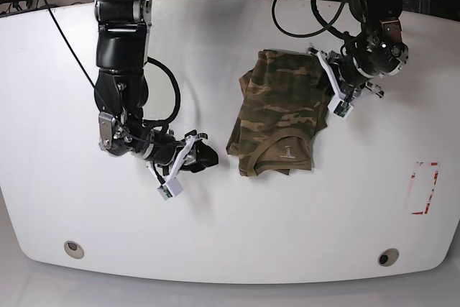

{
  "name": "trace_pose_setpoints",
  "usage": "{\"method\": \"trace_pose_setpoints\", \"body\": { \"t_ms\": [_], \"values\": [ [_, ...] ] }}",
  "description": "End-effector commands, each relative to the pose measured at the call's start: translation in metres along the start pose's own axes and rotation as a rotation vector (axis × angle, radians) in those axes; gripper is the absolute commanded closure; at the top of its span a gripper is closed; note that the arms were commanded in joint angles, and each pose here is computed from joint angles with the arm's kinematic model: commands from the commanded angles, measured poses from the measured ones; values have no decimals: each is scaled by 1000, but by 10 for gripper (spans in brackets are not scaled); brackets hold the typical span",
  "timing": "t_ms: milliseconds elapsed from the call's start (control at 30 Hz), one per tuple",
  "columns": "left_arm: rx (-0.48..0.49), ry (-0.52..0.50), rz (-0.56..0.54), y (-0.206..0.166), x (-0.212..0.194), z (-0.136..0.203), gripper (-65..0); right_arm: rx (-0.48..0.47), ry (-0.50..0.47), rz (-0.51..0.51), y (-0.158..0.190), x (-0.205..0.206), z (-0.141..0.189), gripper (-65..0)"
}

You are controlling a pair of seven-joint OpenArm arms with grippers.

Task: Fold the T-shirt properly
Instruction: 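Press and square the folded bundle with the right gripper, then grasp the folded bundle with the left gripper and carry it to the table edge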

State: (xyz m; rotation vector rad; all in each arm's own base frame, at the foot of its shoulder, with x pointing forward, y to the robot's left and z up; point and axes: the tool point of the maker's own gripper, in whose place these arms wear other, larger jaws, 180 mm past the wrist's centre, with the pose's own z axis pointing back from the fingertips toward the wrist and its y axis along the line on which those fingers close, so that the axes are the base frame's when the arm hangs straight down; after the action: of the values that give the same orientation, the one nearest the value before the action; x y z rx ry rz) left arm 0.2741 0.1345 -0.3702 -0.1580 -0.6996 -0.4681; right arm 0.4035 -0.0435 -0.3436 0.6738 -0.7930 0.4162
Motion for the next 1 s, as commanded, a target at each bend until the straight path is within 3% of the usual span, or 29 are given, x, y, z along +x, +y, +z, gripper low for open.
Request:
{"method": "trace_pose_setpoints", "body": {
  "t_ms": [0,233,567,733,967],
  "values": [
    [18,-95,2,1,28,9,-86,26,-94,102,23,39,11,-263],
    [83,-160,14,23,51,20,-86,80,-88,174,71,44,7,-263],
    [212,-139,81,72,31,41,-86,207,-26,208,129,20,-21,-262],
    [228,-125,62,80,28,45,-86,226,-15,119,118,6,-37,-262],
    [234,-121,62,82,26,46,-86,152,-1,-75,49,-33,-51,-262]
  ]
}}
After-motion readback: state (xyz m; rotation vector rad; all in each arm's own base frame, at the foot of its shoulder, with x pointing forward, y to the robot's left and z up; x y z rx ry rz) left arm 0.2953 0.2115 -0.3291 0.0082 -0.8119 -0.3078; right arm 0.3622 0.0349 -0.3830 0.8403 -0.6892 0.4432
